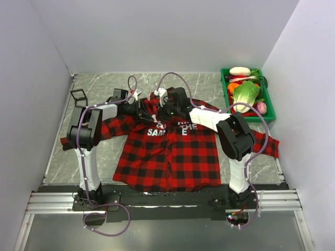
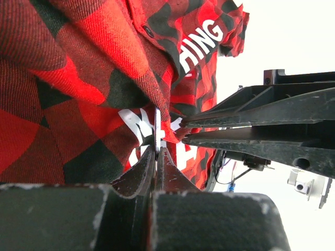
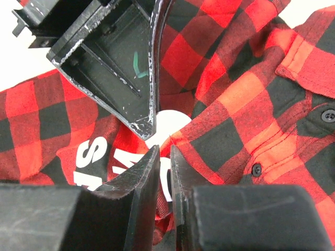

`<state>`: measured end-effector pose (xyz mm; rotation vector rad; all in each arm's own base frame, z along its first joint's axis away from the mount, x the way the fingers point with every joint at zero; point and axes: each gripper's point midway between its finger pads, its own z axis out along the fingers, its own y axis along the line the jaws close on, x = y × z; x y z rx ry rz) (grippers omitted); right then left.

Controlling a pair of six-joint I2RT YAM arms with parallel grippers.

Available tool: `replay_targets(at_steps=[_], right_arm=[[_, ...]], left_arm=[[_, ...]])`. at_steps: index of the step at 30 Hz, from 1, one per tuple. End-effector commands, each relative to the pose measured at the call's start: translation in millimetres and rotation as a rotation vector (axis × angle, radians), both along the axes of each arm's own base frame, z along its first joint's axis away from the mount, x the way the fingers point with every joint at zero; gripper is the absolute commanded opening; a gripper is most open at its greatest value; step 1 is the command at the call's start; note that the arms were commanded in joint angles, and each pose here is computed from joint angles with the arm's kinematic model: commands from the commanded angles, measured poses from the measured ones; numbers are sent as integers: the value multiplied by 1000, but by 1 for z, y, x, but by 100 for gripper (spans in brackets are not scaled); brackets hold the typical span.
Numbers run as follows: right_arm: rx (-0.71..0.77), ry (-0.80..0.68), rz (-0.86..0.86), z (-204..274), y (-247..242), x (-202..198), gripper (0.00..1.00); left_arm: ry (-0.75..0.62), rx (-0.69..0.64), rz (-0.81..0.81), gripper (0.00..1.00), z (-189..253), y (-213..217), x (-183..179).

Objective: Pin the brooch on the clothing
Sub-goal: Pin the brooch to the clothes.

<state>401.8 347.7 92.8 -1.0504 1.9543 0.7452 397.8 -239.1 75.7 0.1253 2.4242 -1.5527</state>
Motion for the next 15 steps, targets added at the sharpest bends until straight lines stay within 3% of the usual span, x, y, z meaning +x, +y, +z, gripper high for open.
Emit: replay_targets(at_steps=[1, 15], right_arm=[[17, -48, 13, 16, 9, 5, 21], [7, -47, -16, 15, 8, 9, 21]], left_arm=[[-100, -64, -44, 1, 41, -5, -2], [-126, -68, -61, 1, 49, -9, -7]])
